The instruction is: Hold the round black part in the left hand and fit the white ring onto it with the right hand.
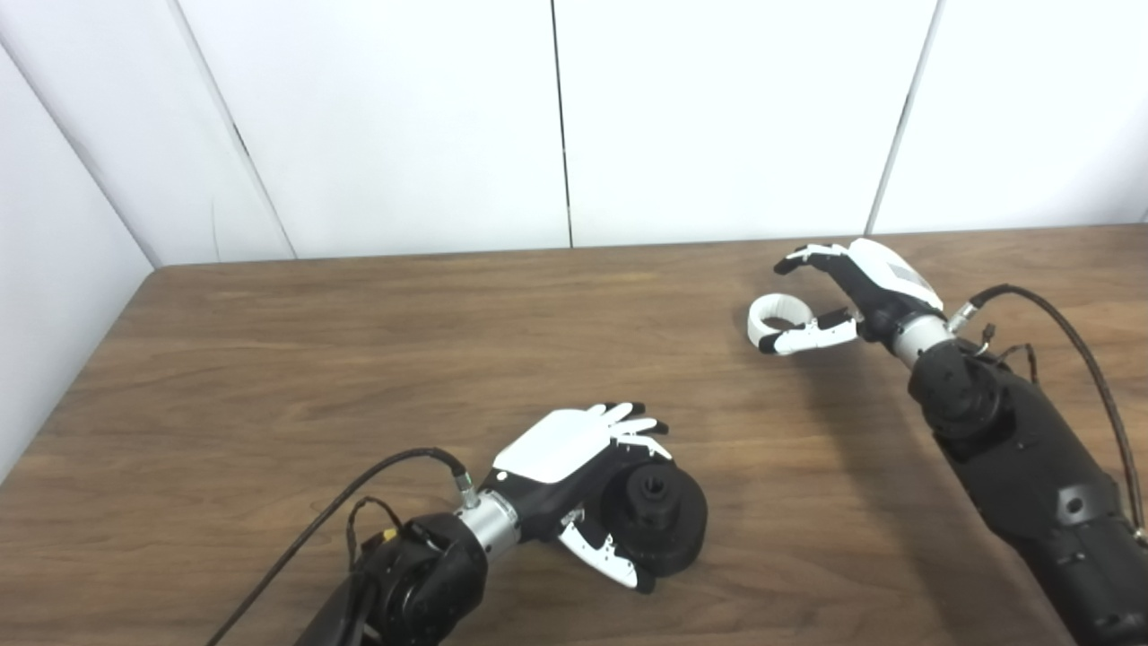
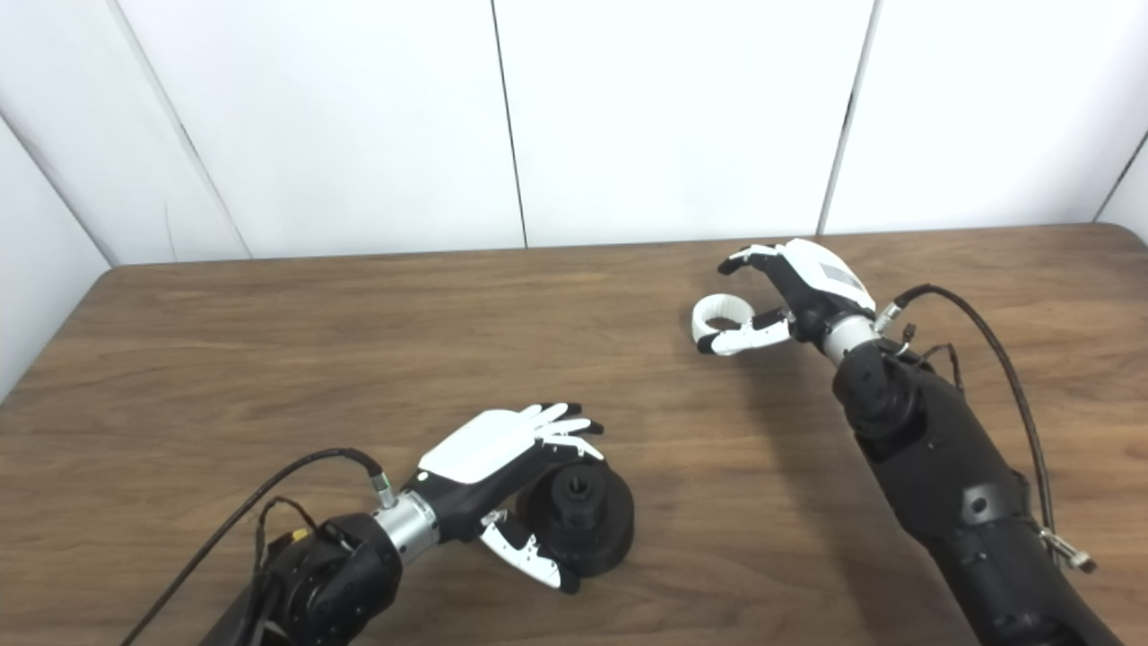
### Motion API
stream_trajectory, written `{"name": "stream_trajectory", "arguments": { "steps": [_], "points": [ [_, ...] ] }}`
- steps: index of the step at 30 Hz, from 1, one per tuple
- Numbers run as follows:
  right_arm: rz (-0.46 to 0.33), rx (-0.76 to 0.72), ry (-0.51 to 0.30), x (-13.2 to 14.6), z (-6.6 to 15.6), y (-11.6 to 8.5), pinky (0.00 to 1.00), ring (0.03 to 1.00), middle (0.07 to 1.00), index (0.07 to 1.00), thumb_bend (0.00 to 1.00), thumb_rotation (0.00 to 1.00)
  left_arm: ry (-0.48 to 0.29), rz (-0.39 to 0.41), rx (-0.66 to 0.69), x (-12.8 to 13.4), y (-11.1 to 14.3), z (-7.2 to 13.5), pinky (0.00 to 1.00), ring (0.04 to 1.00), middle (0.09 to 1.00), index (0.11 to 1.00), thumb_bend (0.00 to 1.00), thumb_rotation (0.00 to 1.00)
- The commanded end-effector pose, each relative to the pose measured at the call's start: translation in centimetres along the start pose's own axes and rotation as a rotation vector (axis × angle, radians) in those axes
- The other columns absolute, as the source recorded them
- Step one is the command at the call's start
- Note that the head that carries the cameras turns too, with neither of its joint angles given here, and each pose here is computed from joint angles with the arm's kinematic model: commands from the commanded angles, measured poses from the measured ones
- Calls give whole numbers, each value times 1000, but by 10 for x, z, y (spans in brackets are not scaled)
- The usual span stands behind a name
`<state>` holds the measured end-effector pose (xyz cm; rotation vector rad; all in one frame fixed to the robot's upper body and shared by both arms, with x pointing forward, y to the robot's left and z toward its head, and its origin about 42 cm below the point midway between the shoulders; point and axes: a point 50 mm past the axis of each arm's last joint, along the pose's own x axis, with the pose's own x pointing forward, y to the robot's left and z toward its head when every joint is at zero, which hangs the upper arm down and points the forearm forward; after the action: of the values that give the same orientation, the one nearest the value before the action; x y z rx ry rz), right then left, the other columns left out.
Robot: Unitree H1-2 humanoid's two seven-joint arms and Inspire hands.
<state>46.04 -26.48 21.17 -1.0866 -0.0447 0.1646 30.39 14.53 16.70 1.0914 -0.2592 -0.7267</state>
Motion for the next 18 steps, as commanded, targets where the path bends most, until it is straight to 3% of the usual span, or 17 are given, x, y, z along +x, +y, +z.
{"name": "stream_trajectory", "arguments": {
  "steps": [1,18],
  "points": [
    [-66,-29,-44,11,14,-30,871,965,907,781,901,386,11,0,24,-1,5,-4,999,1000,936,700,917,299],
    [-37,-34,-21,14,5,-19,906,982,923,762,885,390,9,3,23,-2,4,-3,1000,1000,936,699,917,298]
  ]
}}
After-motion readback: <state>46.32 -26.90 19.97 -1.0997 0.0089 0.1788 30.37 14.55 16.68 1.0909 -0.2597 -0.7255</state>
